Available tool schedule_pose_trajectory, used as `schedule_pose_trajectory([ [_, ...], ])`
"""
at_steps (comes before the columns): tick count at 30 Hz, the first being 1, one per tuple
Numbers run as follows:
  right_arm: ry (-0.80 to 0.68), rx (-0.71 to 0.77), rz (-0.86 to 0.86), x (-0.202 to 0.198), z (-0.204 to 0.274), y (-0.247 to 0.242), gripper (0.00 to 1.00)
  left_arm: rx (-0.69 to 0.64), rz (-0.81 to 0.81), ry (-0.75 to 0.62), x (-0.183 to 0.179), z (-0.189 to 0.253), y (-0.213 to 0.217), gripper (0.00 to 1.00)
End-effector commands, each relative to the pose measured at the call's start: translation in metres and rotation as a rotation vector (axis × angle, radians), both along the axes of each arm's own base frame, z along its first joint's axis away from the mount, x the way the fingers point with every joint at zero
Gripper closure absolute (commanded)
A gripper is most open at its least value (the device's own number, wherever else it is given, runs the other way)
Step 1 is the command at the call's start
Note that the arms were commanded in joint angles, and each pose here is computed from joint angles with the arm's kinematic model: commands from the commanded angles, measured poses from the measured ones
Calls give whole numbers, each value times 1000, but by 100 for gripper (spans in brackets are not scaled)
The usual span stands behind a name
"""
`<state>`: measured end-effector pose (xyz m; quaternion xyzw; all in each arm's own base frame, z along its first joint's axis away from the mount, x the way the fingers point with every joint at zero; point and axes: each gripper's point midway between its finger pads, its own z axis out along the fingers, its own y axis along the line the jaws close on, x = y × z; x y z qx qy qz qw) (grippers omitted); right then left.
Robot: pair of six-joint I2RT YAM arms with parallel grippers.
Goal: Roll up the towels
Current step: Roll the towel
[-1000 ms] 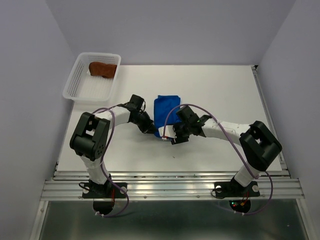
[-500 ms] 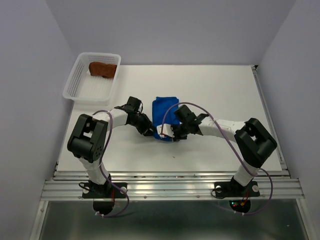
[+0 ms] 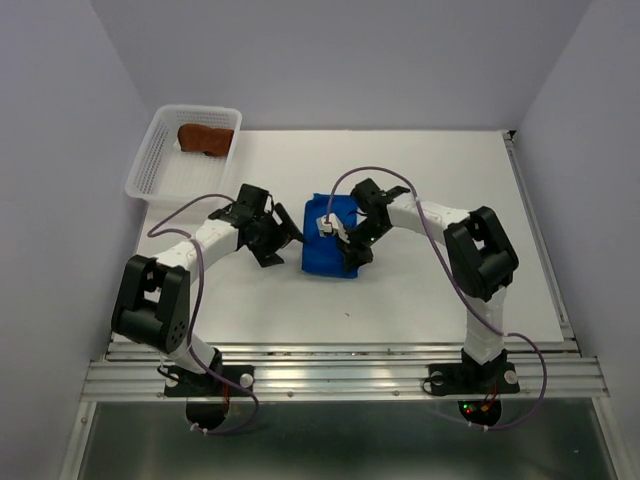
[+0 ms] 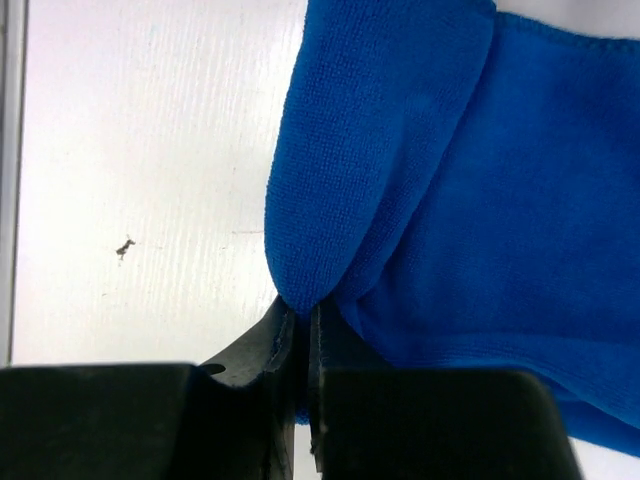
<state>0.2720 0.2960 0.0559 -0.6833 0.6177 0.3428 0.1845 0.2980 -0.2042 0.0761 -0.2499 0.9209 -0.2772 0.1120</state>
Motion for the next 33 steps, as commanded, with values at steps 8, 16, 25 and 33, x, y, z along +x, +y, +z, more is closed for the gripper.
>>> schedule_pose_trajectory([
  [8,322,59,-43,-6,-1,1,99,116,-80,-384,6,35,16,8],
  [16,348,33,-90,8,-18,0,99,54,-248,-460,-16,12,-18,10],
  [25,356,16,-112,14,-29,-3,99,61,-295,-434,-14,-13,-24,21],
  [33,282,-17,-100,24,-35,-8,72,71,-301,-397,-1,-27,-32,70],
])
